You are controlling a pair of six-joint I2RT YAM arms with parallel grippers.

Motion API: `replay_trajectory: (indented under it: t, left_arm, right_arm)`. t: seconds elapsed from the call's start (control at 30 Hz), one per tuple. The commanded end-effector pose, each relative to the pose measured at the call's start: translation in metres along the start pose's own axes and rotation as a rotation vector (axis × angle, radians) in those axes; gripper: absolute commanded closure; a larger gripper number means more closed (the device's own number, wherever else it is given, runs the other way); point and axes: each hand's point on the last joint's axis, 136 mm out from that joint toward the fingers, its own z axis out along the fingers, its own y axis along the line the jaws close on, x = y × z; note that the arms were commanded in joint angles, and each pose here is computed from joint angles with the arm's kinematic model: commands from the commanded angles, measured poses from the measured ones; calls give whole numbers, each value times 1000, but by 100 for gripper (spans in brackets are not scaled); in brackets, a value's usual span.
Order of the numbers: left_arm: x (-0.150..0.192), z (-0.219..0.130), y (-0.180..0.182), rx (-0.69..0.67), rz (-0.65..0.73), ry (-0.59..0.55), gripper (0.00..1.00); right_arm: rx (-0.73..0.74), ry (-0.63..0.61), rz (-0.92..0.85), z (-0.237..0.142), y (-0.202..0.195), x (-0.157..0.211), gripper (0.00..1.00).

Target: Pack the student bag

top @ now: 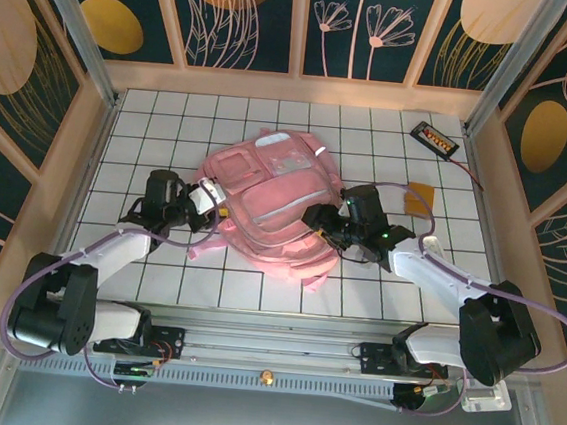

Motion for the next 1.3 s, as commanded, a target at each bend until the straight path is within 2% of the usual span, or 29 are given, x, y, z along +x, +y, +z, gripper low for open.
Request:
replay_trajectory:
  t: [0.0, 0.23, 0.33, 0.57, 0.83, 1.03, 1.27]
  left_arm:
    - [-4, 5, 0, 57, -58, -46, 46]
    - [4, 4, 4, 39, -10, -47, 47]
    - [-2, 0, 5, 34, -8, -98, 47]
    - [1, 5, -6, 134, 34, -70, 47]
    - [15, 15, -9, 210, 40, 35, 48]
    - [32, 26, -13, 216, 52, 126, 47]
    - [37, 35, -11, 208, 59, 170, 45]
  right_arm:
    - [-59, -32, -43, -4, 21, -13, 42]
    - [-58, -35, -53, -5, 21, -16, 42]
    - [-57, -27, -52, -4, 19, -15, 42]
    - [-58, -25, -46, -3, 15, -15, 42]
    - [-67, -21, -57, -5, 17, -17, 42]
    - [-71, -10, -59, -3, 16, -14, 42]
    - [-73, 6, -53, 3, 15, -13, 42]
